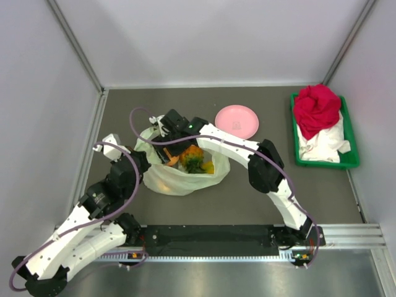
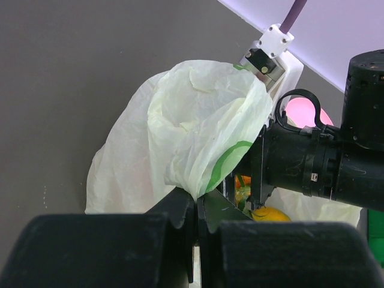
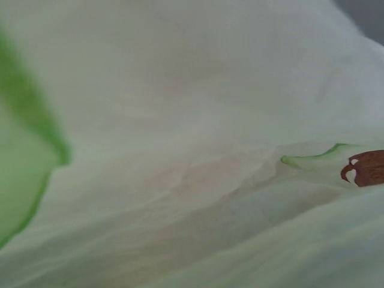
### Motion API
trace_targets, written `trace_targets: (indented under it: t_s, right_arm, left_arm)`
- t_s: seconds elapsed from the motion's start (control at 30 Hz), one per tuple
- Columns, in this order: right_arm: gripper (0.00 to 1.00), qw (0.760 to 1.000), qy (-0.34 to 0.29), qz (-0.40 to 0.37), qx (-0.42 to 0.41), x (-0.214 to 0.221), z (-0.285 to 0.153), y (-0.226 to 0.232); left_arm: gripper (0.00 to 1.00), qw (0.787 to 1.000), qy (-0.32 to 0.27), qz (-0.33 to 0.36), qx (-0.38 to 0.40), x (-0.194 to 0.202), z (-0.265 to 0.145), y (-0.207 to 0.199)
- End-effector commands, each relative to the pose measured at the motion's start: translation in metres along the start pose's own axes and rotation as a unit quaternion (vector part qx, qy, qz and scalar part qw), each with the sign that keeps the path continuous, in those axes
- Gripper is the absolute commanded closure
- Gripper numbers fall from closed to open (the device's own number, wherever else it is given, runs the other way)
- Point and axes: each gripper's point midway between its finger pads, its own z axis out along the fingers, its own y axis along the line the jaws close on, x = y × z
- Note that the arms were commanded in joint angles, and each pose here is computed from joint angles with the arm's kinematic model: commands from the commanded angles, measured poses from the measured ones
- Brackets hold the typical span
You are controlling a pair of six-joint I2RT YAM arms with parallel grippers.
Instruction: Place the fruits into the plastic bag
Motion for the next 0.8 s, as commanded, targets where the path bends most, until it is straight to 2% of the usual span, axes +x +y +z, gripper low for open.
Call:
trace_targets:
  t_s: [0.0,0.07,0.27,0.77]
  right_arm:
    - [0.19,0.999,-0.044,-0.010,-0.017,-0.027,-0.026,0.015]
    - [0.14,0.998,-0.051,-0.012,-0.024,-0.031,-0.032,0.019]
    - [0.10,0.996,-0.070,-0.013,-0.045,-0.041,-0.047,0.030]
    - [0.11,0.993,-0.113,-0.012,-0.041,-0.054,-0.089,0.037]
  left_arm:
    - [1.00,1.000,-0.012,-0.008,-0.005,-0.007,-0.004,0.005]
    - [1.00,1.000,-0.014,-0.011,-0.006,-0.009,-0.005,0.006]
    - [1.00,1.000,-0.016,-0.011,-0.009,-0.008,-0.005,0.009]
    - [1.00,1.000,-0.022,-0.019,-0.012,-0.011,-0.007,0.012]
